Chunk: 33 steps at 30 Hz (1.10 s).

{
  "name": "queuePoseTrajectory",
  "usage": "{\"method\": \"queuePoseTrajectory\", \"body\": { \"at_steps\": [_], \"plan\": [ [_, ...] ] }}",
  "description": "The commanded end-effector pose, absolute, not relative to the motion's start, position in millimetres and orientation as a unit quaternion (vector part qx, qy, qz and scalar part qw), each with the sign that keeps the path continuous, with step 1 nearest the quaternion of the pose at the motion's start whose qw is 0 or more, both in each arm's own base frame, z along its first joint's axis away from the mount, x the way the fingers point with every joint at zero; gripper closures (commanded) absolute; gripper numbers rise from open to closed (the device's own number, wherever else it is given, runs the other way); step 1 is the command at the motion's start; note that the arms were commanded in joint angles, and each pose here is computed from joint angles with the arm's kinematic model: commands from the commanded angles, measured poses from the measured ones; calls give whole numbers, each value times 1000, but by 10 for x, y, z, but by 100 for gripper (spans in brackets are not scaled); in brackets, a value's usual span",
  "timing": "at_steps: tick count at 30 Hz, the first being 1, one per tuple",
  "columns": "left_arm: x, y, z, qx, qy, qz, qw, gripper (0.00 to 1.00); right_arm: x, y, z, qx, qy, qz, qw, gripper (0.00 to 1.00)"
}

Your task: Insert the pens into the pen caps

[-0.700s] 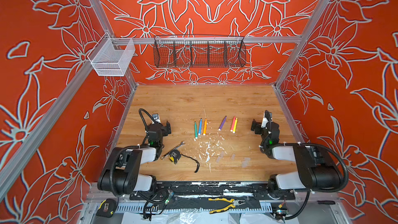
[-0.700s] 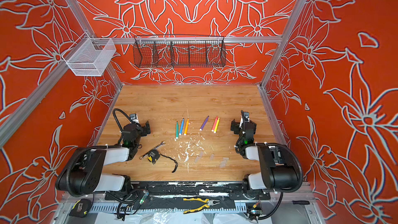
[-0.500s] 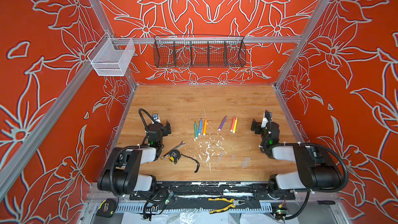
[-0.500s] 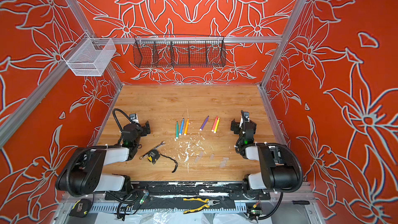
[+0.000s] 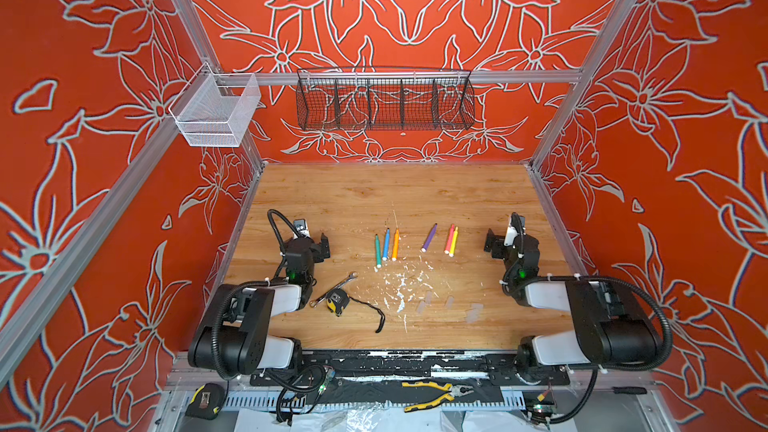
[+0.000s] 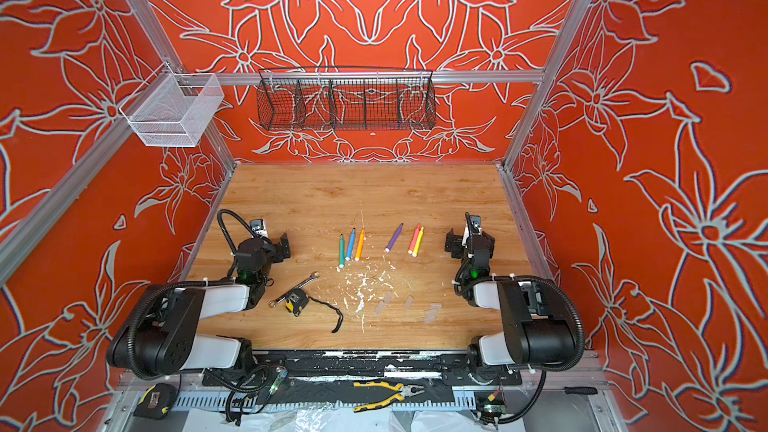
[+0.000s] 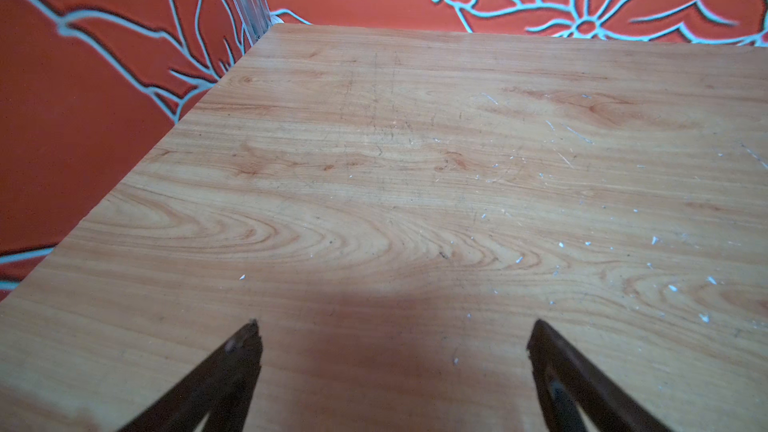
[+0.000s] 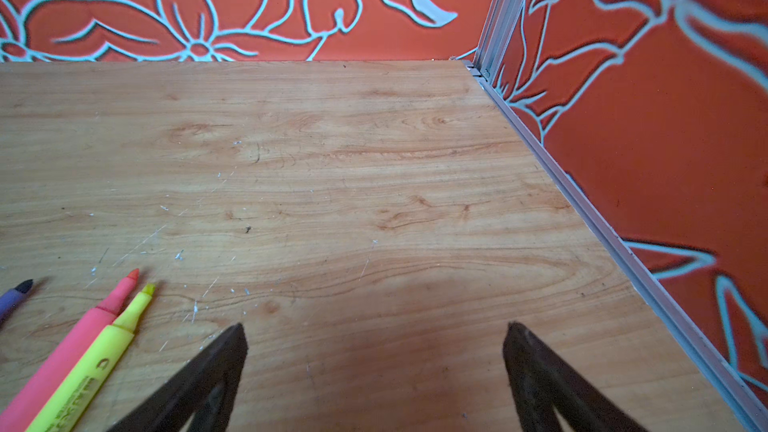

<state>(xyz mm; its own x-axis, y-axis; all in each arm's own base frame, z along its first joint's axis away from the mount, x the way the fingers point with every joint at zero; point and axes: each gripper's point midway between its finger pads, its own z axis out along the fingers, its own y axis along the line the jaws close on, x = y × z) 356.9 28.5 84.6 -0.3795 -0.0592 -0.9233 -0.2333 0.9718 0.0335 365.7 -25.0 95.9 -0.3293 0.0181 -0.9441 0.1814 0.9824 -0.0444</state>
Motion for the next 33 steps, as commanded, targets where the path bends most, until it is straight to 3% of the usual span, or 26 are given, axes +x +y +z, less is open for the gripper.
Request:
{"method": "queuePoseTrajectory", "body": {
  "at_steps": [1,24,28,33],
  "plan": [
    [3602,280,911,-87,821,77,559,3,3677,-221,976,55,811,-69,578,2],
    [3614,249,898,-80,825,73,555,3,3690,-229,990,57,811,-71,579,2],
    [3601,268,916,-83,821,77,560,3,3614,-456,1213,117,815,-112,556,2],
    [3578,403,1281,-125,822,101,547,3,3493,-560,1490,150,791,-122,580,2]
  ]
}}
